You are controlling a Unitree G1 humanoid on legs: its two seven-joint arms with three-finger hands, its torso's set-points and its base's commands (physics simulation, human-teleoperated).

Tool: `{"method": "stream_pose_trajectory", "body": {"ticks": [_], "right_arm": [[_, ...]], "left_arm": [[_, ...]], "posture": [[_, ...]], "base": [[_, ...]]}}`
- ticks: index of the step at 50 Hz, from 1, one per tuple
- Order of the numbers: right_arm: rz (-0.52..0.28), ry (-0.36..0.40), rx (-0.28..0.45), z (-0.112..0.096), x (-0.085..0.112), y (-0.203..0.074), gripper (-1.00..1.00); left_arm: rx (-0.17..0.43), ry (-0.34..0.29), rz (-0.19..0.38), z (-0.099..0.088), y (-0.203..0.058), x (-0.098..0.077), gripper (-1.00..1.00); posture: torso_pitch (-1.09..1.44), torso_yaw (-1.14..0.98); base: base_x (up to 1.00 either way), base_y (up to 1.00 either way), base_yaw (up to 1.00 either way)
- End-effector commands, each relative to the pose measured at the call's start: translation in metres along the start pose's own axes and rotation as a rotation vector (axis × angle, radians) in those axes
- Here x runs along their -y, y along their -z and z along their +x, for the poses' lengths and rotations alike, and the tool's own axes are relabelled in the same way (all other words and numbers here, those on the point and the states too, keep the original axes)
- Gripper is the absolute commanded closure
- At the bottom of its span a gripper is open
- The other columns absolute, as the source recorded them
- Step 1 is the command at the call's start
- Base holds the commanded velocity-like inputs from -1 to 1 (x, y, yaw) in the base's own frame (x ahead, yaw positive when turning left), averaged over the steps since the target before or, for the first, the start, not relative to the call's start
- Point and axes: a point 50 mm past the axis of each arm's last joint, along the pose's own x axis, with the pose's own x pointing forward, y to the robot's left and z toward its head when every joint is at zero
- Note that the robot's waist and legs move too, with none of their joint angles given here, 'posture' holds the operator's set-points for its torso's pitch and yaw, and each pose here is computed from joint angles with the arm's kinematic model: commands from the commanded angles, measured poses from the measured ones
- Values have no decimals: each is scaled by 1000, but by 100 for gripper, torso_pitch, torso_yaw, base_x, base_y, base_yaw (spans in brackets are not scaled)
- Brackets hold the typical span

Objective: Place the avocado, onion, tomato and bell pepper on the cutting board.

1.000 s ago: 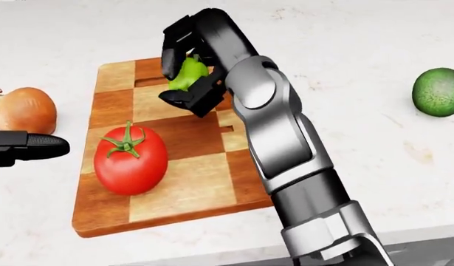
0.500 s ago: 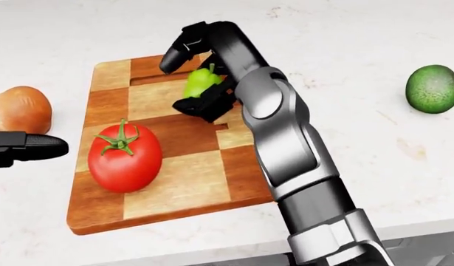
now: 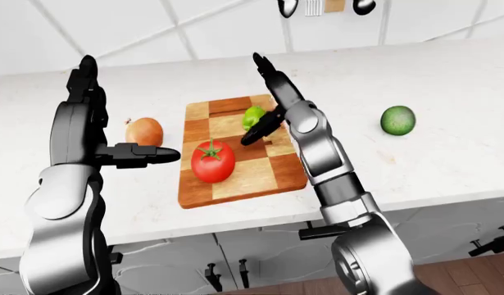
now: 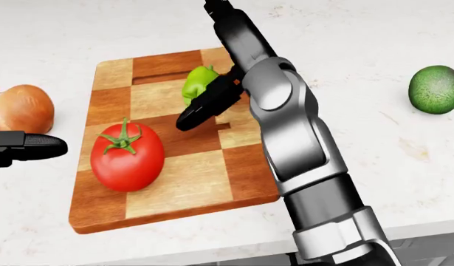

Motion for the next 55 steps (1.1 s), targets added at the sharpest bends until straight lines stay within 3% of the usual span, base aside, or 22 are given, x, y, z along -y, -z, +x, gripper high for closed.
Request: {"method": "stream_pose_trajectory", "body": {"ticks": [1,9,15,19,23,24,29,36,55], "right_arm": [[-24,94,112,-3,24,-31,-100],[23,276,111,-24,76,-46,-100],[96,464,9,-49,119,-22,-100],[28,533,-46,-68,135,-1,-100],[59,635,-107,-86,155,23,-100],[14,655,-127,-92,161,28,-100],[0,744,-179,-113,182,41,-100],[2,781,-218,-127,186,53,-100],[39,781,-311,-142,171,90,-100]], "left_arm": [[77,-27,14,-1,-14,-5,-100],[76,-26,15,-1,-13,-4,-100],[74,-27,14,-1,-12,-5,-100],[75,-30,13,-1,-13,-6,-100],[72,-28,14,-1,-12,-5,-100],[72,-30,14,-1,-12,-5,-100],[73,-29,12,-1,-12,-5,-100],[75,-25,12,0,-13,-4,-100],[73,-31,14,-1,-12,-6,-100]], "posture": [[0,0],[0,0],[0,0],[0,0],[0,0],[0,0],[0,0],[0,0],[0,0]], "base": [[0,0,0],[0,0,0],[0,0,0],[0,0,0],[0,0,0],[0,0,0],[0,0,0],[0,0,0],[0,0,0]]}}
